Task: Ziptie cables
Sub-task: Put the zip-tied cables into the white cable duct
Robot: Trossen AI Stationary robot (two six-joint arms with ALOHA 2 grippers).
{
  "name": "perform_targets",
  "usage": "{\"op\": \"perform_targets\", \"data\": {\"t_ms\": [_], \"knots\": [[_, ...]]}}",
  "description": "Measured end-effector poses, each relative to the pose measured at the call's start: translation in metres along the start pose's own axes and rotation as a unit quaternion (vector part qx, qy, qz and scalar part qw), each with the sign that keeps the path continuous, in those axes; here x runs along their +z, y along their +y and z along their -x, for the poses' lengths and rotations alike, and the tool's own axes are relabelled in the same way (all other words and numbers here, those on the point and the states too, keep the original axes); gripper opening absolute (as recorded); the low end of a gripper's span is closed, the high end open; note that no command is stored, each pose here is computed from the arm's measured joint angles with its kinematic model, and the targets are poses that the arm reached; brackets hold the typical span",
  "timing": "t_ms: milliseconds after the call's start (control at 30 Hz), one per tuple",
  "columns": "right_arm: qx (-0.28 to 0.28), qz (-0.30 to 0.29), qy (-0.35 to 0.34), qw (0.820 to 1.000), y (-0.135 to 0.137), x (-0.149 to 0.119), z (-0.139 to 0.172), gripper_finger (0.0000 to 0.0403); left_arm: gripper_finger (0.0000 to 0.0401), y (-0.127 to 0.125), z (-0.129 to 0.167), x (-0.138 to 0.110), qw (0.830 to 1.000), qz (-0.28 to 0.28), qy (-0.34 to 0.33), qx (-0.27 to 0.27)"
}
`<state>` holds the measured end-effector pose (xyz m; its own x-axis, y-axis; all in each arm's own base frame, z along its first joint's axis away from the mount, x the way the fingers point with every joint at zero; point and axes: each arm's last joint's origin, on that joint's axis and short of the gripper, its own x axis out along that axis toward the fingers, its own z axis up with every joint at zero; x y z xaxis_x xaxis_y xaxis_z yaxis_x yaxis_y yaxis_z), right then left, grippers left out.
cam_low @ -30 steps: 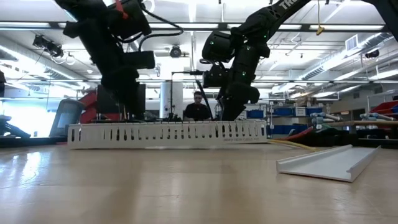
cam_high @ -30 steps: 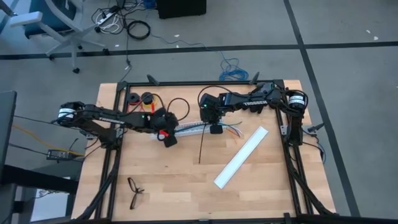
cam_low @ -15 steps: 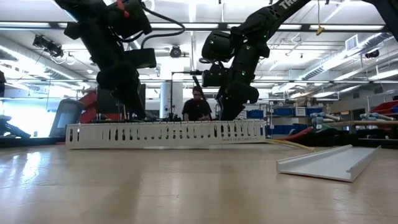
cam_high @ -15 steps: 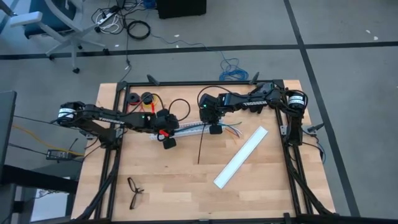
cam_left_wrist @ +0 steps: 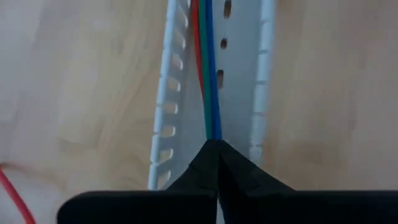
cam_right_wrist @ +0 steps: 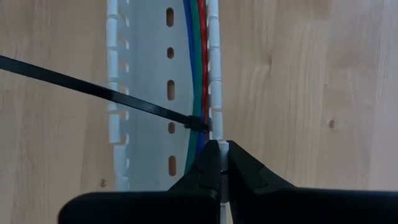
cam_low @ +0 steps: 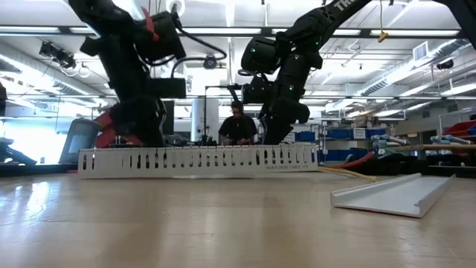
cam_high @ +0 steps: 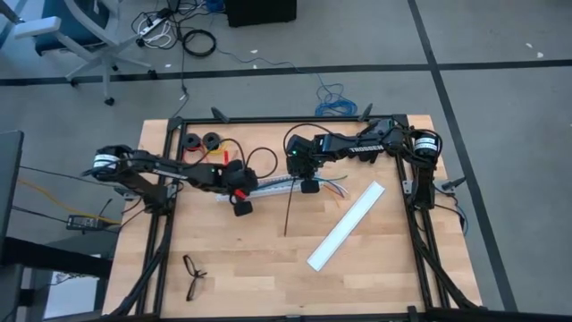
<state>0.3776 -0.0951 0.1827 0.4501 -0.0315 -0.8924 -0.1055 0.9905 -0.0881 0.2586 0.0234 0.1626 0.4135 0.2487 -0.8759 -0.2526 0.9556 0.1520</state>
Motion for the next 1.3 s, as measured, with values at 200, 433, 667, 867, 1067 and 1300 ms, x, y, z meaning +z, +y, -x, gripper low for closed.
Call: {"op": "perform_targets", "data": {"t_ms": [200,433,667,867,1067,1300], "knots": [[0.002,0.003,0.001,1.000,0.003,0.001,0.000,0.0002,0.0003,-0.001,-0.015,-0.004,0.999,-0.001,0.034,-0.001],[0.003,0.004,0.000,1.000,0.003,0.001,0.000,0.0002,0.0002,-0.001,-0.014,-0.012,0.997,0.007,0.074,-0.012],[0.003,0.003,0.001,1.000,0.003,0.001,0.000,0.0002,0.0002,-0.002,-0.011,-0.011,0.997,0.018,0.069,-0.019],[0.003,0.003,0.002,1.000,0.003,0.000,0.000,0.0002,0.0002,0.000,-0.001,-0.003,0.999,0.014,0.021,-0.028],[0.002,0.004,0.000,1.000,0.003,0.001,0.000,0.0002,0.0001,0.001,-0.007,0.003,0.996,0.011,0.001,-0.089],[0.003,0.004,-0.002,1.000,0.003,0.001,0.000,0.0002,0.0001,0.003,-0.011,0.001,0.993,0.021,0.019,-0.110]]}}
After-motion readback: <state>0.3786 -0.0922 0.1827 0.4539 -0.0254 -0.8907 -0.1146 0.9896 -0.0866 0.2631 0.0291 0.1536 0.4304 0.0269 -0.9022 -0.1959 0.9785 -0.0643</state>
